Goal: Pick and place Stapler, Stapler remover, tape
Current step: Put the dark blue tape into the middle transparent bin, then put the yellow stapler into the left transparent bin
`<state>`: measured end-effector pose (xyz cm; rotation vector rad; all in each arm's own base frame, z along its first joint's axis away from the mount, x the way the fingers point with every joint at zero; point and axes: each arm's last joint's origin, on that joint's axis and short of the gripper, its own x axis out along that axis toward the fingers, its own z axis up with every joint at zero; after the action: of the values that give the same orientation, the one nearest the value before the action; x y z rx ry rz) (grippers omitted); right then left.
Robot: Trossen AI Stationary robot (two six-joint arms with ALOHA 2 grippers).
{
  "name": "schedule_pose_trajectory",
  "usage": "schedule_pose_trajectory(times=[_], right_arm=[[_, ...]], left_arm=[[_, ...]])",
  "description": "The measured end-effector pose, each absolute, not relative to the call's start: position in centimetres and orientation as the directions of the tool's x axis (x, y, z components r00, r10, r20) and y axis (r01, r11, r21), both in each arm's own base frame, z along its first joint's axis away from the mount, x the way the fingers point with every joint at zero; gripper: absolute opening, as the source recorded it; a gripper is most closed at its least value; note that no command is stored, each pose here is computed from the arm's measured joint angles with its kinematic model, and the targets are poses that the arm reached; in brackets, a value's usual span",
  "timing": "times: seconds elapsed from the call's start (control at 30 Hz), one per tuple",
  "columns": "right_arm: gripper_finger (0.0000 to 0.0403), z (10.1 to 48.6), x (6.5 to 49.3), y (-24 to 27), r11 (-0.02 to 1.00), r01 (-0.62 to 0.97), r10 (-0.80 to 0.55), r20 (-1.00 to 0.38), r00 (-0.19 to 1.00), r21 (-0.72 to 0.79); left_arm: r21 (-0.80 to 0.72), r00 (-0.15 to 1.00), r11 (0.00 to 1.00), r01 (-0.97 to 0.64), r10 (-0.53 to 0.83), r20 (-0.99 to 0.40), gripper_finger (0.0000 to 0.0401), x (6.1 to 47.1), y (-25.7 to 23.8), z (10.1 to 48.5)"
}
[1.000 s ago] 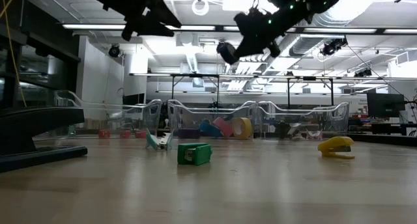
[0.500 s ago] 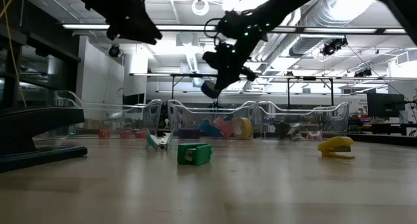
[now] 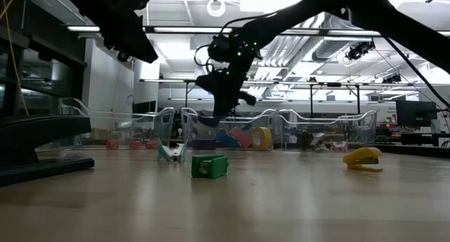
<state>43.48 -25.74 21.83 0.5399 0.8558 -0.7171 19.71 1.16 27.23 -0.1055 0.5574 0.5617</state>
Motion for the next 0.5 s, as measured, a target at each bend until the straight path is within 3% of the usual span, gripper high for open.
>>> schedule_pose_trajectory(times=[0.3,0.5], right_arm=[[0.0035,19.5,43.0,-25.6,0.588,0.781,-0.247,-0.872,0.421,0.210],[0.0090,19.5,43.1,-25.4,0.600,0.771,-0.236,-0.873,0.427,0.215]], left_arm=[[0.039,0.687,0.850,-0.526,0.451,-0.570,0.0168,19.5,1.1,26.9],[0.030,0.694,0.856,-0.516,0.438,-0.572,0.0168,19.5,1.1,26.9]])
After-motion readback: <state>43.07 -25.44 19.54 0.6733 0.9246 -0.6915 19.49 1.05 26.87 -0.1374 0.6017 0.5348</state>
